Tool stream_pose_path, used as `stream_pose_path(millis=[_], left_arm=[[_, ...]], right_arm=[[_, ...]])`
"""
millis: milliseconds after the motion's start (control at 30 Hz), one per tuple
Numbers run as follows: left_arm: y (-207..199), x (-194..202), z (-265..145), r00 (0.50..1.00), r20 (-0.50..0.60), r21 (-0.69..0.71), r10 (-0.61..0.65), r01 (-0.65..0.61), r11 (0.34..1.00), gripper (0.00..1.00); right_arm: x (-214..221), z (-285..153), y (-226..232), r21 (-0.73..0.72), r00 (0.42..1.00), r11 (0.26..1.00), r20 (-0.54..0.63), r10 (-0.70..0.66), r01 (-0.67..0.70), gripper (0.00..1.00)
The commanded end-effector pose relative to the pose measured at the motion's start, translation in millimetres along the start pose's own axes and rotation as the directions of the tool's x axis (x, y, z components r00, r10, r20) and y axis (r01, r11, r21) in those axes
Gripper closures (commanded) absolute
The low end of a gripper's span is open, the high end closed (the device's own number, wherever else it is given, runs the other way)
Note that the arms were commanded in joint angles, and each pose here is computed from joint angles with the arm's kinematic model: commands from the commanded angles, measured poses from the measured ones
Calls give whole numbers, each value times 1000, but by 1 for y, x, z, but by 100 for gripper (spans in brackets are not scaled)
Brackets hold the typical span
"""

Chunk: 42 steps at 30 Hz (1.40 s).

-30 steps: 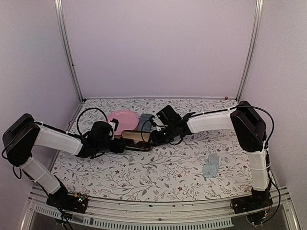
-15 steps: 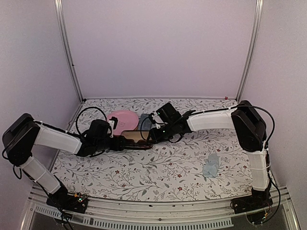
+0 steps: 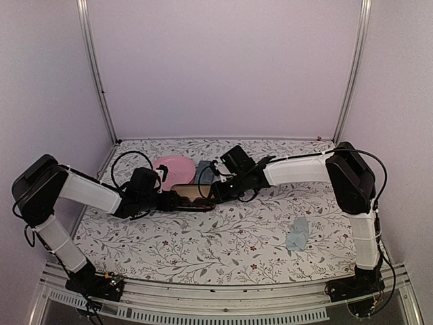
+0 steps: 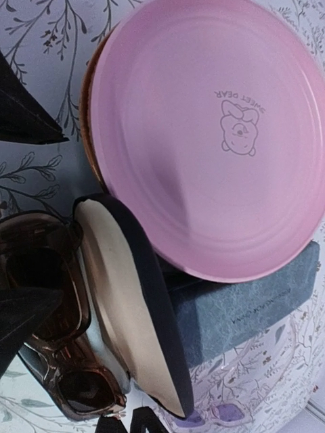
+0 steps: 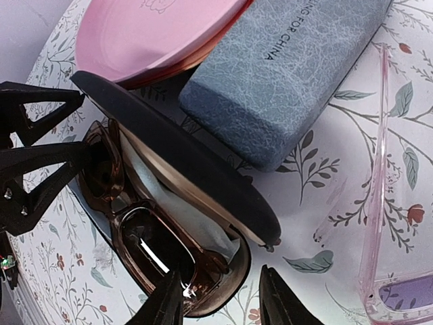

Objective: Organize the sunglasses
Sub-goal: Adjust the sunglasses and the sunglasses case.

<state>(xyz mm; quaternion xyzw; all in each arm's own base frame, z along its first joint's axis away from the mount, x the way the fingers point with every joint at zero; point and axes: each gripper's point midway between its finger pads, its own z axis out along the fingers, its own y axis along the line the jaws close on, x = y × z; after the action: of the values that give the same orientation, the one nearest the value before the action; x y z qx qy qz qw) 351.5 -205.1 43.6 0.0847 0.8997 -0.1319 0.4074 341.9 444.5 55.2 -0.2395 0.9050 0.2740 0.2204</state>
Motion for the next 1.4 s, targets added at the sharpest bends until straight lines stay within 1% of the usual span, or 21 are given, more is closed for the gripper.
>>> stream_pose_path(millis=[0, 200, 467, 800, 1067, 1367], left_arm=[[3, -7, 6, 1000, 18, -13, 3, -3, 1000, 27], [5, -5, 7, 1000, 18, -19, -3, 3, 1000, 27], [2, -15, 1, 998, 56, 1, -19, 19, 1000, 26], [2, -16, 6, 998, 53, -1, -25, 26, 1000, 26], [-3, -20, 0, 995, 80, 48, -53, 49, 998, 26], [4, -8, 15, 999, 28, 4, -30, 30, 1000, 26]], right_arm=[[2, 10, -5, 5, 1000, 1000, -13, 3, -3, 59], [6, 14, -6, 2, 1000, 1000, -24, 6, -6, 59], [5, 13, -5, 2, 1000, 1000, -23, 4, -4, 60], [5, 12, -5, 0, 1000, 1000, -23, 1, -1, 60], [4, 11, -4, -2, 1000, 1000, -20, 1, -1, 60], [5, 11, -3, -8, 1000, 1000, -22, -2, 1, 60]])
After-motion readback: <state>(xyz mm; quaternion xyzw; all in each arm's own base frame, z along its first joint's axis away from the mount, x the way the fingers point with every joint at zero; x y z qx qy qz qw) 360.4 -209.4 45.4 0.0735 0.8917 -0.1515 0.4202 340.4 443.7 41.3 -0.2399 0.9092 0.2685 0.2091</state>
